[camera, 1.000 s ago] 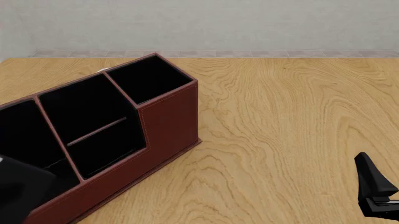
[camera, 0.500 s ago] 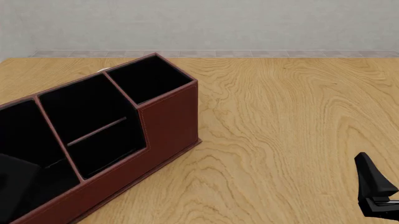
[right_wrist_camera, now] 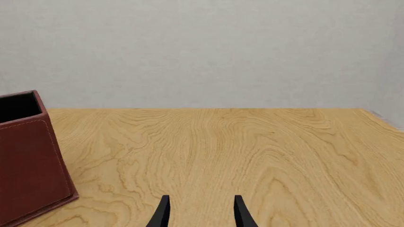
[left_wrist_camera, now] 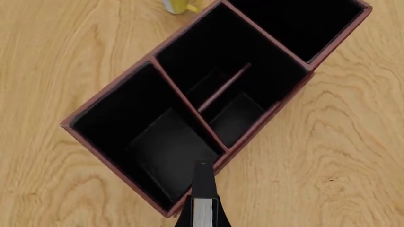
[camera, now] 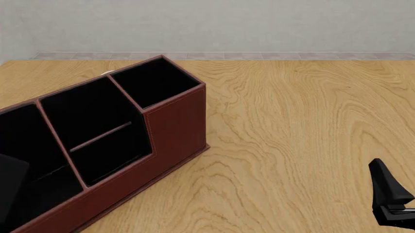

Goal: Pick up the book and place it in the left compartment of the caddy.

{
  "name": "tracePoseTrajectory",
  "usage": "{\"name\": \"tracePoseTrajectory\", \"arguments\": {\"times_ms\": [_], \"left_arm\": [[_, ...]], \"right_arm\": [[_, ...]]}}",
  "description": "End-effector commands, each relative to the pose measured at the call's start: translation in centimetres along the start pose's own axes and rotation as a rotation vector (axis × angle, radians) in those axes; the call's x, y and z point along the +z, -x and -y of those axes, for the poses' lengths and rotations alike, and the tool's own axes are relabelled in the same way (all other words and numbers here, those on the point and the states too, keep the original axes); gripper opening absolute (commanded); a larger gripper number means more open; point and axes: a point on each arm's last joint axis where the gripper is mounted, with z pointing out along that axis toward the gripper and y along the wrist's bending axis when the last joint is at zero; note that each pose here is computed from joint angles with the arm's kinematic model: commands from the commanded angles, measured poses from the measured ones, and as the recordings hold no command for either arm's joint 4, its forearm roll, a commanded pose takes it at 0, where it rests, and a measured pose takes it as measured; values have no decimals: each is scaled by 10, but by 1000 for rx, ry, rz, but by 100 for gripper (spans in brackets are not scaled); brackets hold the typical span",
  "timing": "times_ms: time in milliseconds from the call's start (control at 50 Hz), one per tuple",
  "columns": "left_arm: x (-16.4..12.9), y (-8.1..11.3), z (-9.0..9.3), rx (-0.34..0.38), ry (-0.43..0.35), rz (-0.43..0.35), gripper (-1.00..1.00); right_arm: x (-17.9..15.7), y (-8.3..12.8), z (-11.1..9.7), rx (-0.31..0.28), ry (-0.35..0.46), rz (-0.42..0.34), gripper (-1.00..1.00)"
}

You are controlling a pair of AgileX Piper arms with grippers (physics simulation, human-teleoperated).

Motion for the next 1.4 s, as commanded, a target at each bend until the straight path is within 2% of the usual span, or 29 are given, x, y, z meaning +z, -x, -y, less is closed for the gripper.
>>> {"name": "tracePoseTrajectory", "arguments": {"times_ms": [20, 200, 420, 800, 1040, 1160, 1400], "left_arm": [[-4, 5, -1, -49, 16, 10, -100], [-5, 9, -2, -108, 27, 14, -100], [1, 7, -2, -136, 21, -11, -100], [9, 8, -6, -167, 75, -47, -100], [10, 12, -8, -199, 89, -52, -100], [7, 21, -9, -212, 102, -42, -100], [31, 30, -17, -249, 136, -45, -100]], "right_arm": [[0, -1, 0, 0, 0, 0, 100], [0, -1, 0, 0, 0, 0, 100], [0, -1, 0, 0, 0, 0, 100], [0, -1, 0, 0, 0, 0, 100], [0, -1, 0, 0, 0, 0, 100], [0, -1, 0, 0, 0, 0, 100], [0, -1, 0, 0, 0, 0, 100]]}}
